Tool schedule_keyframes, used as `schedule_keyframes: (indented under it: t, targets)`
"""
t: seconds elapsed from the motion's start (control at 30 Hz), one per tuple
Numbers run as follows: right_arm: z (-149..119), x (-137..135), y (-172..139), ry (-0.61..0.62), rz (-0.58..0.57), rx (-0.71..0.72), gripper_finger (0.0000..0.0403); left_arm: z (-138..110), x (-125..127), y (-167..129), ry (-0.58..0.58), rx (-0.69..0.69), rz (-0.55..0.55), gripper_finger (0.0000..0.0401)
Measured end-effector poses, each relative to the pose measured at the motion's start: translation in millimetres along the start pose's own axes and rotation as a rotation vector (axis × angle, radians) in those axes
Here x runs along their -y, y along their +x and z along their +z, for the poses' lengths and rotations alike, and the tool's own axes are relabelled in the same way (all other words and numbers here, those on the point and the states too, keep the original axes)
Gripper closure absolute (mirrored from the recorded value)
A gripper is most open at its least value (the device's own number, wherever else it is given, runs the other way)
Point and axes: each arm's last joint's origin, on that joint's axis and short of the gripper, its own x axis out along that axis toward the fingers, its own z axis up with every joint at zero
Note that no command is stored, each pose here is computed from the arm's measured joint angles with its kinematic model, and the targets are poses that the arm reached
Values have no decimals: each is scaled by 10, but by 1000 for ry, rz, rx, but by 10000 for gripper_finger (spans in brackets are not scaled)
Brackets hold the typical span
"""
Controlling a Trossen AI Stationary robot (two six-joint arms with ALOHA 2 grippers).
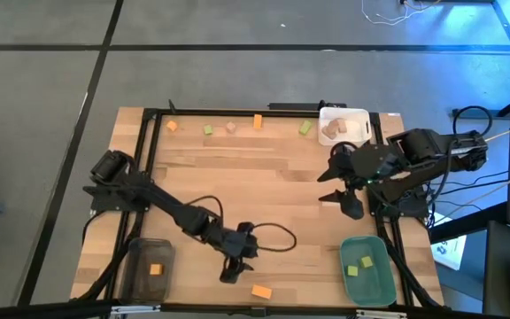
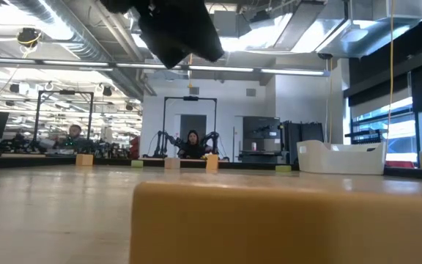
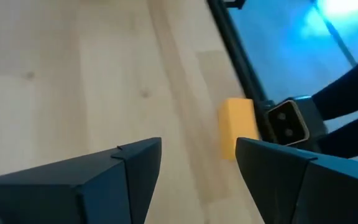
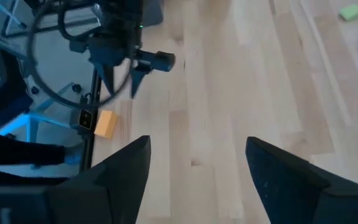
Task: Sort & place blocks by color
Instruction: Put the bottom yellow block into the black bin
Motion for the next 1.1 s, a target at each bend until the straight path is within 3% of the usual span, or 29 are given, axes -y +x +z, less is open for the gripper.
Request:
schedule_keyframes:
  t: [0.2,0.3,0.8,1.1]
  targets:
    - [-26,-13,24,-38,1,-18,141,-108,245,161,11,42,-71,200]
    - [-25,-12,25,-38,0,-18,141,-190,320,244,10,49,-43,200]
    - [-25,-12,27,-38,0,-18,141,-500,371,634,3,49,-21,200]
    - [-25,-12,28,-38,0,-18,141,-490,379,662,-16,84,-32,200]
